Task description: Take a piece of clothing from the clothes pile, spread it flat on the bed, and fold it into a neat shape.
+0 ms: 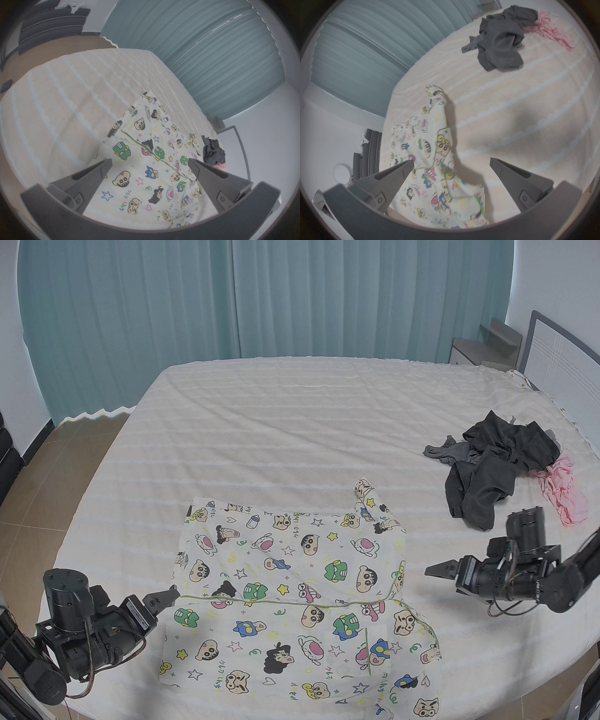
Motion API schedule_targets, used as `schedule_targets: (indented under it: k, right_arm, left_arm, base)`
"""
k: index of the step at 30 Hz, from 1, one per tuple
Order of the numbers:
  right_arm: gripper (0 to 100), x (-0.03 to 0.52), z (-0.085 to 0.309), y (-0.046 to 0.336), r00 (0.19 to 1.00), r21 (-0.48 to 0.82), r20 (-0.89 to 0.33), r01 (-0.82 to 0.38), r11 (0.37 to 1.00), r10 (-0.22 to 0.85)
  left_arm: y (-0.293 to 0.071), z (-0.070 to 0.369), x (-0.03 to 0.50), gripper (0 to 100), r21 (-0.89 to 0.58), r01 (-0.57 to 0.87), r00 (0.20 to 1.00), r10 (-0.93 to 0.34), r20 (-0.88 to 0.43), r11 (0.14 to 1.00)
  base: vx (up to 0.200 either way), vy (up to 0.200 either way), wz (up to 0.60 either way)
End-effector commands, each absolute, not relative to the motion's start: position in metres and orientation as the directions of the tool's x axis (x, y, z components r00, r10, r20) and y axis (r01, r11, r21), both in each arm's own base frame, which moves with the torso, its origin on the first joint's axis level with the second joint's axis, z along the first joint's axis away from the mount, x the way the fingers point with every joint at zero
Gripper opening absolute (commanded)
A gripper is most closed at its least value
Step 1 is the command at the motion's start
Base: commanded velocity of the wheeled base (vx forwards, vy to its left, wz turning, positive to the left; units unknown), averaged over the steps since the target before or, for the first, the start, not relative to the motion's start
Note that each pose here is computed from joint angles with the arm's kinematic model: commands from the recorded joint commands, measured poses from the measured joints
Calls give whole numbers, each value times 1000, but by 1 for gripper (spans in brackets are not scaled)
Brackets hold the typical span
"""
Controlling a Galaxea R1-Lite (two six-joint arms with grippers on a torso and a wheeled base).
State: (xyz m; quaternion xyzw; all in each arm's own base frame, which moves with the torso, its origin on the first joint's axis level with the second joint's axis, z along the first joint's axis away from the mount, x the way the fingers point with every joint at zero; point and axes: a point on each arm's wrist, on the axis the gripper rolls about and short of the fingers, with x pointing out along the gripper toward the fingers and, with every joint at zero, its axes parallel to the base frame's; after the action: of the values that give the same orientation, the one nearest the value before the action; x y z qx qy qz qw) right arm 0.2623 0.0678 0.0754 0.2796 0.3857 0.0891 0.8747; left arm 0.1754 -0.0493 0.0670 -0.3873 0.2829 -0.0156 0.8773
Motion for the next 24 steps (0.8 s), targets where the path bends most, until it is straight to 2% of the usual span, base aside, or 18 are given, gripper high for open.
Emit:
schedule_targets:
  k: [1, 13, 19, 24]
  right_arm:
    - [100, 314, 15, 76, 599, 510, -727, 144, 848, 336]
    - [100, 309, 8, 78, 543, 491, -773, 182, 852, 329]
    - [100, 309, 4, 76, 543, 411, -805, 220, 885, 239]
    - [100, 309, 5, 92, 553, 354, -802, 132, 926, 228]
  left_arm:
    - [-48, 81, 161, 100, -731, -131, 838, -319, -443, 670]
    - [-48, 74, 164, 100, -717, -159, 823, -310, -476, 679]
    - [-48, 74, 165, 100, -715, -161, 822, -308, -478, 680]
    - [-48, 74, 165, 100, -715, -163, 823, -305, -478, 680]
  base:
    - [0, 0, 0]
    - [0, 0, 0]
    - [0, 0, 0]
    - [0, 0, 0]
